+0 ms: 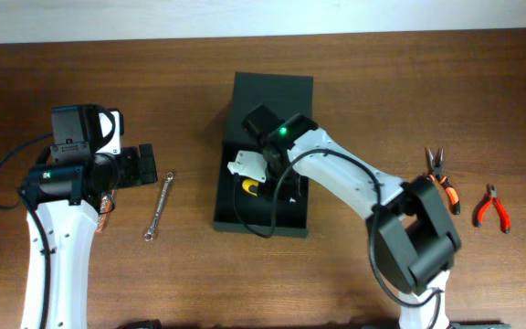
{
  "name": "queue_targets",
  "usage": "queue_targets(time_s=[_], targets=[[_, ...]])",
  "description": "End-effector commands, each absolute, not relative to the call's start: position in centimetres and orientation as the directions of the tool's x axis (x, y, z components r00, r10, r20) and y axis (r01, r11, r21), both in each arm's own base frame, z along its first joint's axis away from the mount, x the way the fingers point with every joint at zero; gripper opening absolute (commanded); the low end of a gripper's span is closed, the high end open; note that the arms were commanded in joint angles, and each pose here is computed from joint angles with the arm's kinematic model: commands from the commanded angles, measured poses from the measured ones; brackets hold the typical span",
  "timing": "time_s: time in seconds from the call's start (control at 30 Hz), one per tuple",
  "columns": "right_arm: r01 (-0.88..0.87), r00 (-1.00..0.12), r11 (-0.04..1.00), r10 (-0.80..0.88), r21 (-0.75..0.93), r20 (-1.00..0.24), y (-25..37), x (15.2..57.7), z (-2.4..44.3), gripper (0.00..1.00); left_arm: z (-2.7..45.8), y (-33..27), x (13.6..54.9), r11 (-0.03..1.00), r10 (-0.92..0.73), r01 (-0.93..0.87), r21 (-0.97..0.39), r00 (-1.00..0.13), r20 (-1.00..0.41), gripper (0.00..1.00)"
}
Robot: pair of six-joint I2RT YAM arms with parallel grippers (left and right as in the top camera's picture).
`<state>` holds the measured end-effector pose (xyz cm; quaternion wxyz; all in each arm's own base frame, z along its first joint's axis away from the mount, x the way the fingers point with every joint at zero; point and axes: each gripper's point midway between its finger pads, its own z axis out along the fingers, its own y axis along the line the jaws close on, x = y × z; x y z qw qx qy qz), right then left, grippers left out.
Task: Pack container
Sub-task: 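Carry the screwdriver into the green box and release it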
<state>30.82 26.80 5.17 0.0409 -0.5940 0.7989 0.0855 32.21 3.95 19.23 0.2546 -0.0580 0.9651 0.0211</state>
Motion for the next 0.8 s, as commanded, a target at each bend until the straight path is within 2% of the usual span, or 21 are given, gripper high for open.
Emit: queue_targets(time_s=[0.0, 0.07, 0.1, 0.13, 0.17, 0.23, 0.37, 0.47, 0.53, 0.57, 0.6, 0.67, 0.77], targets=[[-0.935, -0.337, 0.316, -0.933, 0.158, -0.128, 27.1, 30.0, 2.9, 0.22, 20.4, 3.9, 32.5, 0.992, -0.112, -0.129, -0.005, -0.846, -0.521, 0.99], [-0.931, -0.345, 0.324, -0.932, 0.166, -0.115, 26.9, 29.8, 2.7, 0.33, 20.4, 3.8, 32.5, 0.992, -0.112, -0.125, -0.01, -0.846, -0.521, 0.99], [-0.929, -0.352, 0.331, -0.929, 0.168, -0.112, 26.9, 29.8, 2.7, 0.45, 20.4, 3.8, 32.5, 0.992, -0.112, -0.125, -0.01, -0.846, -0.521, 0.99], [-0.927, -0.356, 0.336, -0.928, 0.168, -0.111, 26.9, 29.8, 2.8, 0.71, 20.4, 3.8, 32.5, 0.992, -0.112, -0.125, -0.01, -0.846, -0.521, 0.99], [-0.92, -0.373, 0.353, -0.921, 0.17, -0.107, 26.8, 29.8, 3.1, 0.8, 20.4, 3.8, 32.5, 0.992, -0.112, -0.125, -0.01, -0.846, -0.521, 0.99], [-0.915, -0.388, 0.368, -0.915, 0.168, -0.111, 26.7, 29.8, 4.5, 0.86, 20.4, 3.8, 32.5, 0.992, -0.112, -0.125, -0.01, -0.846, -0.521, 0.99], [-0.909, -0.416, 0.407, -0.895, 0.085, -0.161, 26.3, 30.9, 11.5, 0.98, 20.4, 3.8, 32.5, 0.992, -0.112, -0.125, -0.01, -0.846, -0.521, 0.99], [-0.828, -0.517, 0.557, -0.803, -0.066, -0.298, 24.3, 33.9, 19.8, 1.0, 20.4, 3.8, 32.5, 0.992, -0.112, -0.125, -0.01, -0.846, -0.521, 0.99], [-0.611, -0.664, 0.778, -0.604, -0.145, -0.44, 19.1, 36.4, 26.8, 0.99, 20.4, 3.8, 32.5, 0.992, -0.112, -0.125, -0.01, -0.846, -0.521, 0.99], [-0.5, -0.72, 0.855, -0.5, -0.14, -0.481, 16.6, 36.8, 28.7, 0.99, 20.4, 3.8, 32.5, 0.992, -0.112, -0.125, -0.01, -0.846, -0.521, 0.99], [-0.319, -0.786, 0.943, -0.321, -0.098, -0.528, 12.1, 36.8, 31.0, 0.99, 20.4, 3.8, 32.5, 0.992, -0.112, -0.125, -0.01, -0.846, -0.521, 0.99], [-0.02, -0.841, 1.0, -0.028, -0.022, -0.54, 4.5, 35.6, 32.6, 0.99, 20.4, 3.8, 32.5, 0.992, -0.112, -0.125, -0.01, -0.846, -0.521, 0.99], [0.231, -0.849, 0.973, 0.213, 0.023, -0.483, -2.9, 33.5, 32.2, 0.99, 20.4, 3.8, 32.5, 0.992, -0.112, -0.125, -0.01, -0.846, -0.521, 0.99]])
